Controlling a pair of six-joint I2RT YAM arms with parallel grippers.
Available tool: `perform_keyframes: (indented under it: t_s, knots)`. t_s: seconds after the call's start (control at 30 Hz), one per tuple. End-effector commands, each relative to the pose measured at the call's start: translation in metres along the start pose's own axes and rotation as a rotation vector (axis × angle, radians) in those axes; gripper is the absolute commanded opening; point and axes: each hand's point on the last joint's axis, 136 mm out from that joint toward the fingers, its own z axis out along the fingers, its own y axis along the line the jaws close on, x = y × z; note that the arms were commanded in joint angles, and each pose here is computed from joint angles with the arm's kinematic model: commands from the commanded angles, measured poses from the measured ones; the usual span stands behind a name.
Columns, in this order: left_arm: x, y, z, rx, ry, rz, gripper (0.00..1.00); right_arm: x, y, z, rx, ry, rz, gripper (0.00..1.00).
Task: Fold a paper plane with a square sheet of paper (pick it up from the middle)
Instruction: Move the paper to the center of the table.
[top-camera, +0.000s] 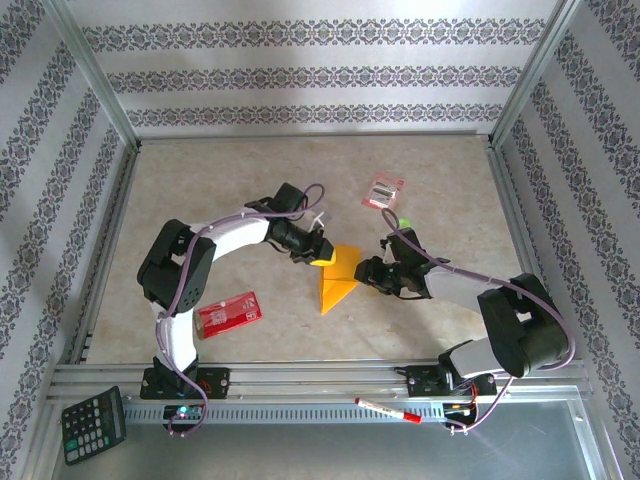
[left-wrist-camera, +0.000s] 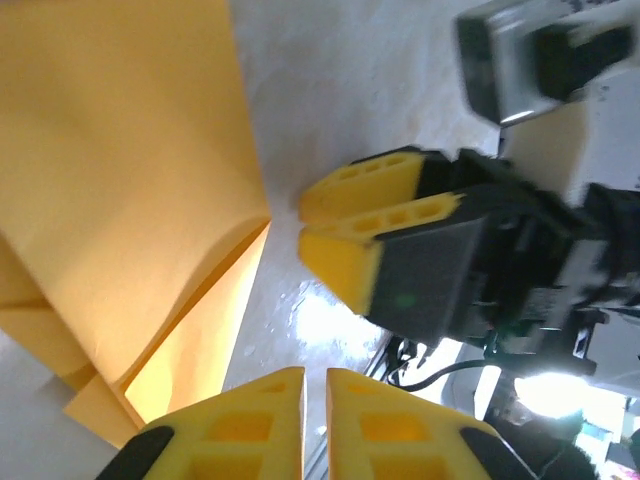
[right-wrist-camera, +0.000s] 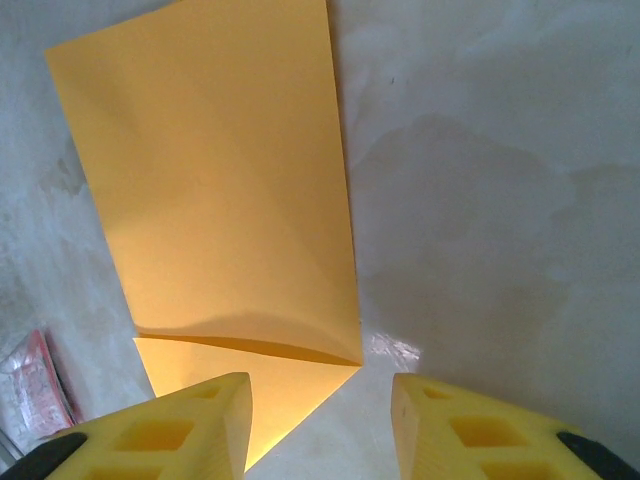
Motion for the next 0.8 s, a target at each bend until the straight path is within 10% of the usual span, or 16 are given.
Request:
perform_keyframes:
  t_s: [0.0,0.77]
  knots:
    - [0.009,0.006,0.019,-0.009,0.005,-0.054,0.09,-0.004,0.009,-0.002,-0.029,-0.013,-0.038,0.41]
    - [0.036,0.077,0.036,-0.102,0.101,-0.14,0.0,-0.001,0.02,0.012,-0.083,0.038,-0.039,0.45]
